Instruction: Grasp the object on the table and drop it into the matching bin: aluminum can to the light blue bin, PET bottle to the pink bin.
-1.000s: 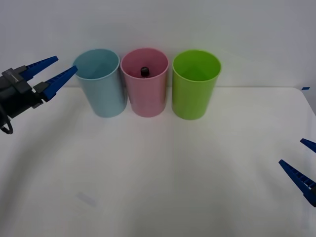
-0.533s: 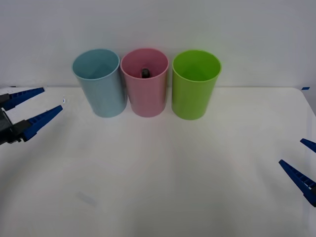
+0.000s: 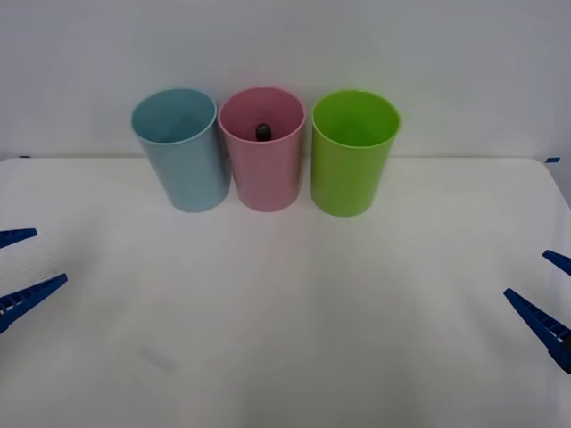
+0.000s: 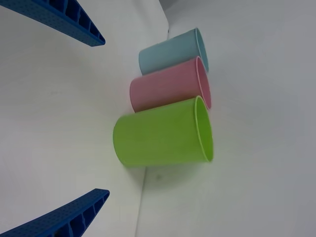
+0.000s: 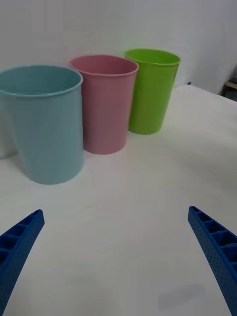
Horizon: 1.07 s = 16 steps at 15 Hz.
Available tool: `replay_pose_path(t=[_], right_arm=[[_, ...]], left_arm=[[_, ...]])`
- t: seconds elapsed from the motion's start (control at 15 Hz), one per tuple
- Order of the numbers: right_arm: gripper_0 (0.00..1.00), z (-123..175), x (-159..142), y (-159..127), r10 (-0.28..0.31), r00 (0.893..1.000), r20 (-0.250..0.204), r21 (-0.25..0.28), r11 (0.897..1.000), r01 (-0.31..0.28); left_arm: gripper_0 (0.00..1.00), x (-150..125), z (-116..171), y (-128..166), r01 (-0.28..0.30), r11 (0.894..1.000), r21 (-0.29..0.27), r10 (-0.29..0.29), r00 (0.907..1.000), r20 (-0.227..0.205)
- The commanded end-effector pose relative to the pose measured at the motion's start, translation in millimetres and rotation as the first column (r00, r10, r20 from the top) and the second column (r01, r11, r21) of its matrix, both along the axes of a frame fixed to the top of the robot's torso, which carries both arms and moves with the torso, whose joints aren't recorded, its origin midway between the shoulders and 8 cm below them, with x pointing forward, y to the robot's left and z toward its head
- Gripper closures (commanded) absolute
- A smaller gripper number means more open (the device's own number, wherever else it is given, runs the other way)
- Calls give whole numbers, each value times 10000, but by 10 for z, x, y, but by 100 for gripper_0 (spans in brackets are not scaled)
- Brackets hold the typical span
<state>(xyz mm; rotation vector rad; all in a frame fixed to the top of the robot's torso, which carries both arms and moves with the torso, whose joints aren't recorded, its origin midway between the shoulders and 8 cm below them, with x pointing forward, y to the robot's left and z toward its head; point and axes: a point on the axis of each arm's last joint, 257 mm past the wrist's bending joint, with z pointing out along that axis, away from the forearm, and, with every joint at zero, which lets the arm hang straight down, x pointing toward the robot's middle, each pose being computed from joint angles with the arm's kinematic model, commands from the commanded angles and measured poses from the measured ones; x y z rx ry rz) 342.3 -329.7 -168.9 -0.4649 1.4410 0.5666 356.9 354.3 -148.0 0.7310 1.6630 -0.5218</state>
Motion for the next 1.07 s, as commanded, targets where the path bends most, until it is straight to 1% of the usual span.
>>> replay_pose_path(t=[0.07, 0.33, 0.53, 0.73, 1.0, 1.07], right_arm=[[0, 0, 0, 0, 0, 10000, 0, 0, 10000, 0], [0, 0, 0, 0, 0, 10000, 0, 0, 10000, 0], [0, 0, 0, 0, 0, 10000, 0, 0, 10000, 0], [0, 0, 0, 0, 0, 10000, 0, 0, 10000, 0], [0, 0, 0, 0, 0, 10000, 0, 0, 10000, 0], [0, 0, 0, 0, 0, 10000, 0, 0, 10000, 0]], left_arm=[[0, -201, -226, 118, -217, 9993, 318, 229, 9990, -396], [0, -467, -434, 292, -537, 9966, 619, 594, 9938, -935], [0, -591, -550, 322, -626, 9961, 622, 703, 9890, -1300], [0, -629, -593, 305, -715, 9965, 443, 771, 9870, -1413], [0, -671, -675, 231, -623, 9977, 247, 657, 9831, -1711], [0, -671, -675, 231, -623, 9977, 247, 657, 9831, -1711]])
